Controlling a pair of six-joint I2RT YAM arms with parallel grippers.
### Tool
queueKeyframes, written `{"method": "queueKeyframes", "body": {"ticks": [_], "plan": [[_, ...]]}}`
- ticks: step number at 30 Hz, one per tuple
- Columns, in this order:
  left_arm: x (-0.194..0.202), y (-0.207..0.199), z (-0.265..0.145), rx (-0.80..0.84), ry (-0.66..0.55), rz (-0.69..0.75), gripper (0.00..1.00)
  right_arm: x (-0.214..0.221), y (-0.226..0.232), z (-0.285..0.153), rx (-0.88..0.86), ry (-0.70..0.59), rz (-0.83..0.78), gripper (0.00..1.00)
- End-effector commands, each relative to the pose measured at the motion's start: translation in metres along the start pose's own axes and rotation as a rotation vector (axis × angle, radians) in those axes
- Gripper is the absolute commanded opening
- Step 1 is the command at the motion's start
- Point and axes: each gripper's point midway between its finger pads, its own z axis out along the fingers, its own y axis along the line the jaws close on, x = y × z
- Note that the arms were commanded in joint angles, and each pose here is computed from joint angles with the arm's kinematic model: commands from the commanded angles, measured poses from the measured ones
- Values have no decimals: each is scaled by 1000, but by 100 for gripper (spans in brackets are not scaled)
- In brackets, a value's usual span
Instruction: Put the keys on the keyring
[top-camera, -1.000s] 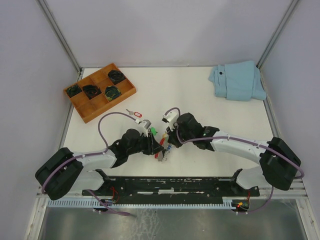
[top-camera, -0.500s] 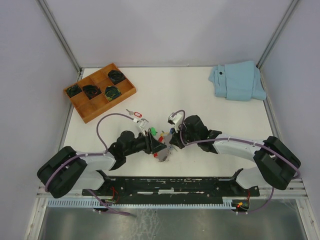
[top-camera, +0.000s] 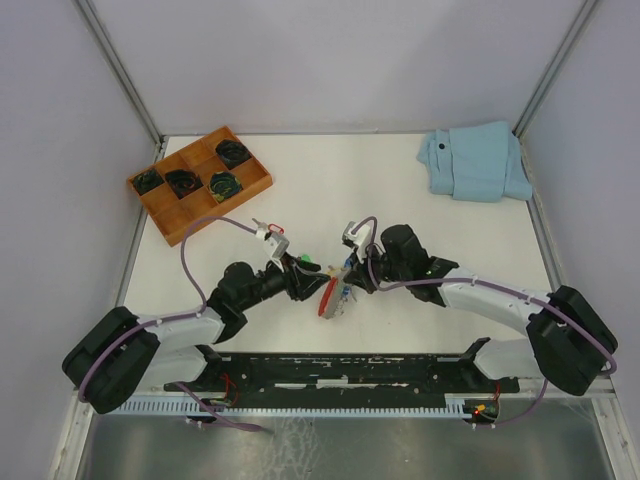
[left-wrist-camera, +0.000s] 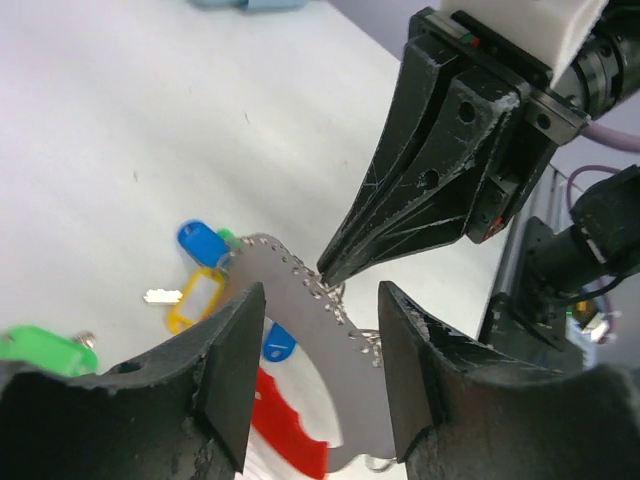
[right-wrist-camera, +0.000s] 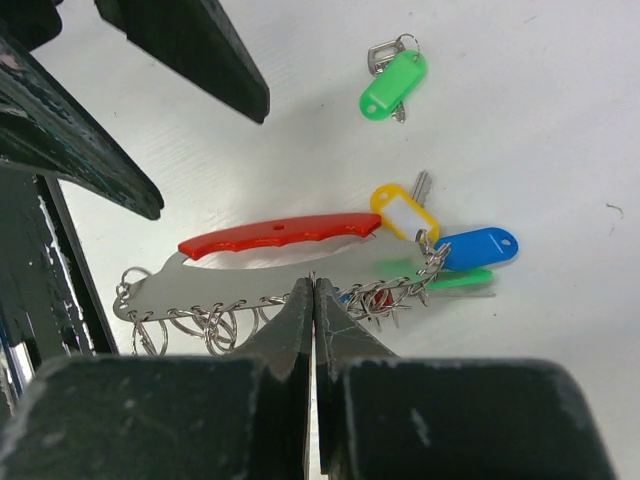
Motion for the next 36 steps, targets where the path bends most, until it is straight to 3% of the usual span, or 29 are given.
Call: {"method": "queueKeyframes", "body": {"ticks": [1,4,18,21,30,36], "plan": [[-42,-12,-5,69,-192,299,57,-48,1,-15,-31,-94,-133,1],[-50,-11,-12,64,-258,418,62,-55,-2,-21,-32,-117,-183,1],[-52,1,-1,13,-124,552,75,-61,9,-19,-135,-116,-247,1],[-48,-1,4,40,-62,557,73,-62,8,-18,-135,-124,-260,1],[-17,-13,6,190,-57,570,73,-50,9,-8,-170,-101,-264,1],[9,-13,13,277,5,584,67,-41,13,-5,-203,-146,-339,4]]}}
